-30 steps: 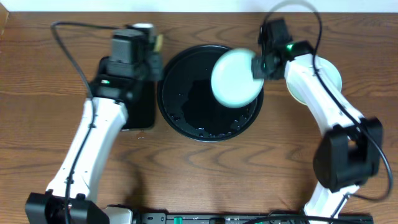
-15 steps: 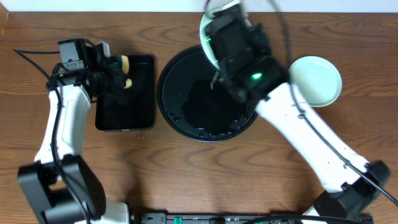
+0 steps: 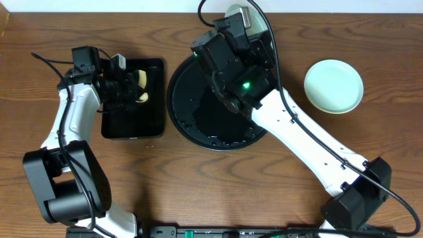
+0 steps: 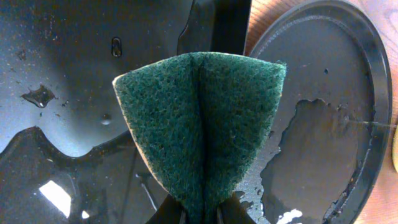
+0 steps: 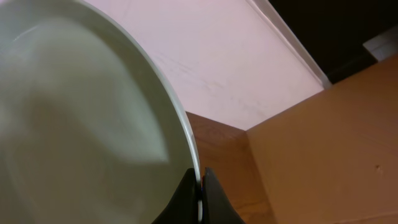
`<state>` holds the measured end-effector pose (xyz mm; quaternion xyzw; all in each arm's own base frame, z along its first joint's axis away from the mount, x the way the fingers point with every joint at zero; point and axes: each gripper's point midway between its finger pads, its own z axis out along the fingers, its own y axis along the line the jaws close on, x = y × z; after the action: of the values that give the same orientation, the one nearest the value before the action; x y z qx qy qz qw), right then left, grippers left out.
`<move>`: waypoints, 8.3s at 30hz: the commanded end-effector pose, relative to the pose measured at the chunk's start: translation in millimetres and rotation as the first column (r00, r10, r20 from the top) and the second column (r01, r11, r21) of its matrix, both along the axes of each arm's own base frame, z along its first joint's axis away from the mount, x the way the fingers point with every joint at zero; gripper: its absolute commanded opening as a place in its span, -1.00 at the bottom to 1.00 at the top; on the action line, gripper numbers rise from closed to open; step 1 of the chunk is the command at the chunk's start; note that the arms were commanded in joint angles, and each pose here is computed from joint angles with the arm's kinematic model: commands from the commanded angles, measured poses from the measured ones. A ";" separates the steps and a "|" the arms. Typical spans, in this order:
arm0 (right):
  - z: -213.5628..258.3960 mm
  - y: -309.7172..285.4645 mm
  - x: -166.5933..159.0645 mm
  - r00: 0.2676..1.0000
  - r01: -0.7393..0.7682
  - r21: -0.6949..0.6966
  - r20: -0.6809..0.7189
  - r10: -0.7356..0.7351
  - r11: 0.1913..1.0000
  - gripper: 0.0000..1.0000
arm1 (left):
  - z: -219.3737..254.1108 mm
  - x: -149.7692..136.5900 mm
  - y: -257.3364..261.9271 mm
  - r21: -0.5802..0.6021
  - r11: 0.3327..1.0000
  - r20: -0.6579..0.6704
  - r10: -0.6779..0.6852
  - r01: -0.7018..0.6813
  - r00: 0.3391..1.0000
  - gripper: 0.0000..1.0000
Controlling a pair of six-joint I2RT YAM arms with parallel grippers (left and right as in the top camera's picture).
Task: Clean dirty plates on tray and stack at the side
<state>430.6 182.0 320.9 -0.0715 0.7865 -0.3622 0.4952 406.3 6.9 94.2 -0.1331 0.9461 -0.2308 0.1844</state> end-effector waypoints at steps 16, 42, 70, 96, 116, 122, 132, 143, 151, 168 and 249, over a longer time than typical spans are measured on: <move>-96.2 -68.0 35.7 0.934 0.115 0.658 -0.327 0.145 0.744 -0.98 | -6.8 -4.9 13.8 0.085 0.996 -0.021 0.013 -0.011 1.000 -0.85; -195.3 -331.2 -16.5 0.825 0.546 0.695 -0.541 -0.160 0.468 -0.92 | -9.5 -0.3 29.8 0.173 0.984 -0.011 0.048 -0.045 0.999 -0.85; -197.5 -256.3 -9.7 0.843 0.390 0.831 -0.496 0.209 0.398 0.50 | -10.3 -2.0 29.9 0.174 0.984 -0.019 0.049 -0.045 0.999 0.48; -197.8 -240.4 -7.9 0.833 0.377 0.830 -0.498 0.241 0.412 0.99 | -47.2 1.4 -16.9 0.255 0.965 -0.096 -0.035 0.058 0.995 -0.78; -197.8 -240.4 -7.9 0.833 0.377 0.830 -0.498 0.241 0.412 0.99 | 5.8 -8.6 46.5 0.422 0.883 -0.002 0.229 -0.206 0.974 -0.46; -197.8 -240.4 -7.9 0.833 0.377 0.830 -0.498 0.241 0.412 0.99 | 48.6 -18.7 44.4 0.399 0.880 0.080 0.247 -0.258 0.966 -0.07; -197.8 -240.5 -7.8 0.833 0.377 0.830 -0.498 0.240 0.412 0.99 | 84.4 -29.0 43.3 0.384 0.876 0.160 0.247 -0.291 0.956 0.62; -197.8 -240.4 -7.9 0.833 0.377 0.830 -0.498 0.241 0.412 0.99 | 83.7 -29.0 43.3 0.385 0.876 0.158 0.247 -0.290 0.956 0.64; -194.3 -238.1 -7.8 0.836 0.368 0.832 -0.492 0.244 0.415 0.99 | 83.7 -29.0 43.3 0.385 0.876 0.158 0.247 -0.290 0.956 0.64; 86.4 -146.3 -131.7 0.901 -0.380 0.764 0.178 0.397 0.521 0.99 | 83.8 -28.9 43.3 0.385 0.876 0.158 0.247 -0.290 0.956 0.65; -164.4 -178.3 -184.4 0.860 -0.477 0.479 0.426 0.279 0.737 0.99 | 83.8 -28.9 43.3 0.385 0.876 0.158 0.247 -0.290 0.956 0.65</move>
<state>246.5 1.8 156.8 -0.0233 0.7331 -0.0153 0.6795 379.5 49.1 180.9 -0.2047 0.9346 -0.0126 0.2908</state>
